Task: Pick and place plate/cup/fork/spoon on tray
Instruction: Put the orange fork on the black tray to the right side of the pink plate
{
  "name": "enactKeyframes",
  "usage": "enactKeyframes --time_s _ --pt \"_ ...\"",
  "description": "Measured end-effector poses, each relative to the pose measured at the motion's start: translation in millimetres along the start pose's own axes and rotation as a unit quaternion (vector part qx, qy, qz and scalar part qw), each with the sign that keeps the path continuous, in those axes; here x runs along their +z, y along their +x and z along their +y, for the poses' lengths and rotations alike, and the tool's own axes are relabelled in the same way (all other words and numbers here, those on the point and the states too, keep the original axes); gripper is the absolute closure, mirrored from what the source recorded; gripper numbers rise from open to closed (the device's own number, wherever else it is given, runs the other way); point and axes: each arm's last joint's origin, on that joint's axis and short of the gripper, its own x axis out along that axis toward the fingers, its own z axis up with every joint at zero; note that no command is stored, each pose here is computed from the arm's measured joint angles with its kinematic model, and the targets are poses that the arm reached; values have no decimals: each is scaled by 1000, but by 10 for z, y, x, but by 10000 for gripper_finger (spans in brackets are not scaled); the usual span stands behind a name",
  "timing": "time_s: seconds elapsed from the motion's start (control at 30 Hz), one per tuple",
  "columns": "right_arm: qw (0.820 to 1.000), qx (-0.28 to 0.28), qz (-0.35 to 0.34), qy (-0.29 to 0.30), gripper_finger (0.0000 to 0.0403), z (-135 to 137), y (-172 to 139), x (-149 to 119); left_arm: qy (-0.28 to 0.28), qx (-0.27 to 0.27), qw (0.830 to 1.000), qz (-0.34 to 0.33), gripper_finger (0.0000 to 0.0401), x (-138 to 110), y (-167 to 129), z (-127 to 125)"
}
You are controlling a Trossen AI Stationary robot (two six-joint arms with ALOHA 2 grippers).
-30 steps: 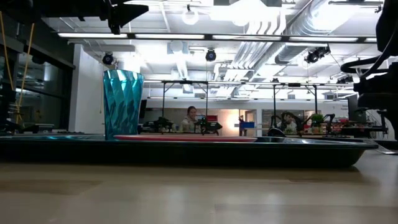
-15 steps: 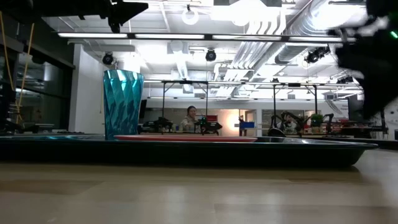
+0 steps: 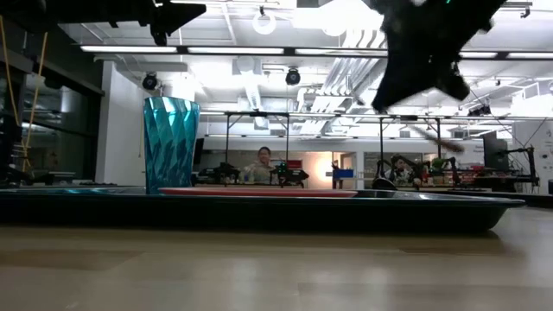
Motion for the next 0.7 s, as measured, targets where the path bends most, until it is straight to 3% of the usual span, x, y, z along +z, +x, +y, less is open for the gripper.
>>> enactKeyframes --time_s 0.17,0.43,0.7 --pt "996 -75 17 43 401 -135 295 26 -1 -14 1000 1 188 0 0 -7" --pt "989 -79 63 111 402 -184 557 58 -1 -26 1000 -3 188 7 0 -14" --pt "974 -126 87 167 400 -216 715 -108 -1 -26 1000 -7 188 14 0 -15"
